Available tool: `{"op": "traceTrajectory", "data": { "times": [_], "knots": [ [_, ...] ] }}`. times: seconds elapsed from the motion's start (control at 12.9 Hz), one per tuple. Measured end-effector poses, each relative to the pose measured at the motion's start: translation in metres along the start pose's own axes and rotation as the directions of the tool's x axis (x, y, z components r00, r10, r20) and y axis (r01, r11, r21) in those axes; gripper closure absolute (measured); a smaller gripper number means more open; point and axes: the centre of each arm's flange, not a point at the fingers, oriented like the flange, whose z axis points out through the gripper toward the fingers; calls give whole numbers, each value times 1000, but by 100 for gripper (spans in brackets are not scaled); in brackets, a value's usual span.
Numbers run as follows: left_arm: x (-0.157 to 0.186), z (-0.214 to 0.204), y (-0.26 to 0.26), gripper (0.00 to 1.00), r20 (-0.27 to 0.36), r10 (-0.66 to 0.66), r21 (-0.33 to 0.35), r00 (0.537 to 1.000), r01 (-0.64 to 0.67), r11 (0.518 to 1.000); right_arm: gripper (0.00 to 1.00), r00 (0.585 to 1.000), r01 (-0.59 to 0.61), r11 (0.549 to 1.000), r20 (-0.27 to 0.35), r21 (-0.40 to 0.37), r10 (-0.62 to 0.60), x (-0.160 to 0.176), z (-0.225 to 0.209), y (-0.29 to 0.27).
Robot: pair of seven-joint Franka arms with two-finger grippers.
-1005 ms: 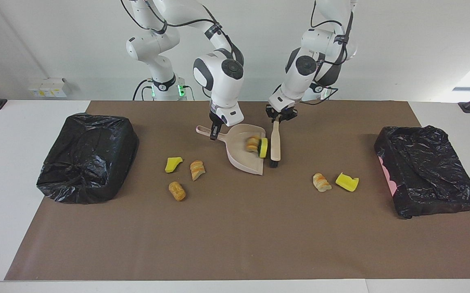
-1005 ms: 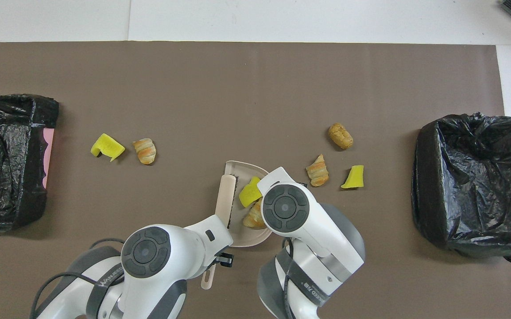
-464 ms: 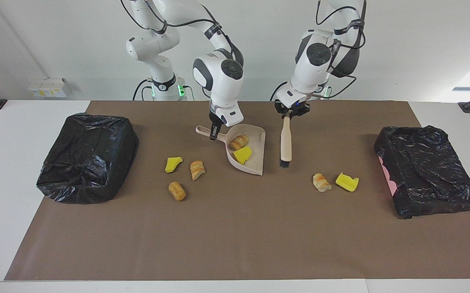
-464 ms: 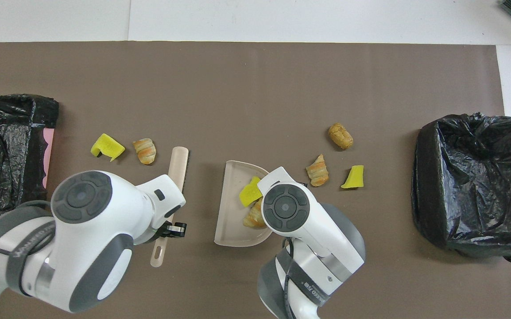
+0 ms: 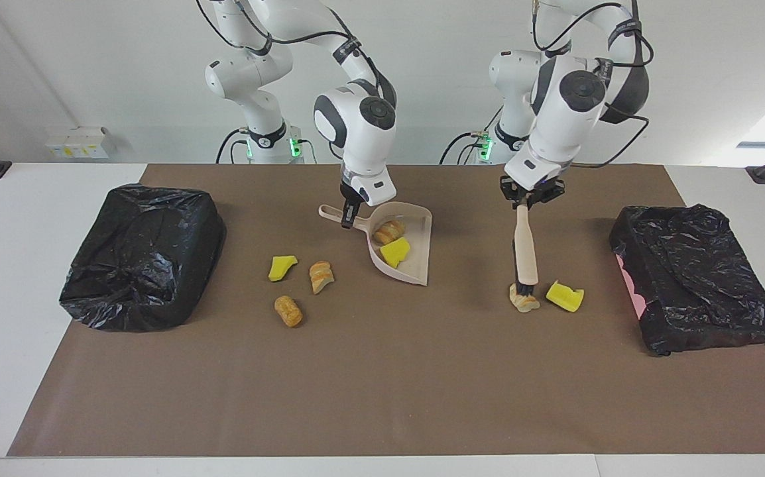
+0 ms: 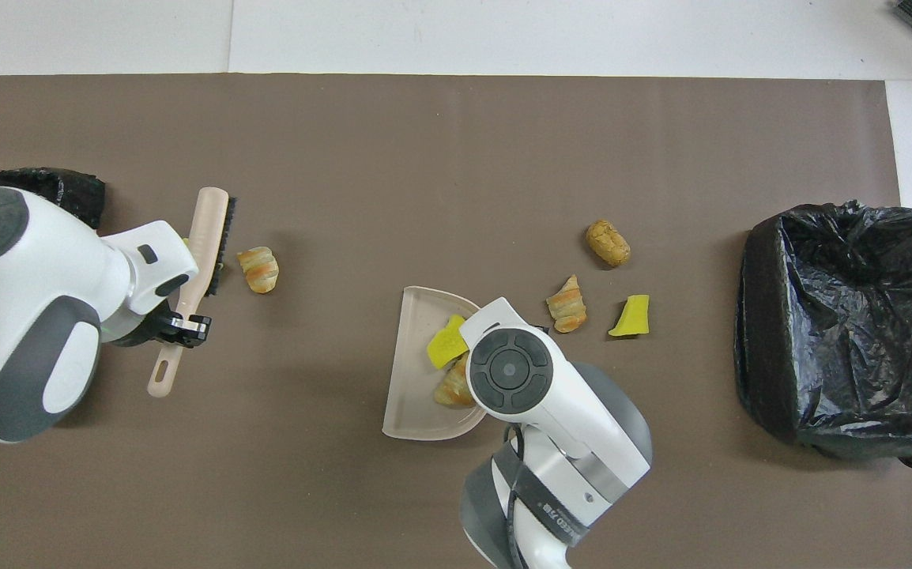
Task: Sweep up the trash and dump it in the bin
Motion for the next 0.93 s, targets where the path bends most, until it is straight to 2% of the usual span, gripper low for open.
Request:
{"op": "traceTrajectory", "data": {
  "times": [0.23, 0.46, 0.62, 0.93],
  "knots": [
    [28, 38, -61, 74, -37, 2, 45, 999, 0, 999, 69, 1000, 0, 1000, 0, 0, 0, 0, 0, 0],
    [32, 57, -106, 74, -22, 45, 83, 999, -43, 996, 69, 1000, 0, 1000, 0, 0, 0, 0, 0, 0],
    [34, 69, -113, 74, -21, 51, 90, 998, -49, 995, 69, 1000, 0, 1000, 0, 0, 0, 0, 0, 0],
    [33, 109, -93, 74, -21, 84, 79, 996, -82, 994, 69, 1000, 0, 1000, 0, 0, 0, 0, 0, 0]
  ]
}}
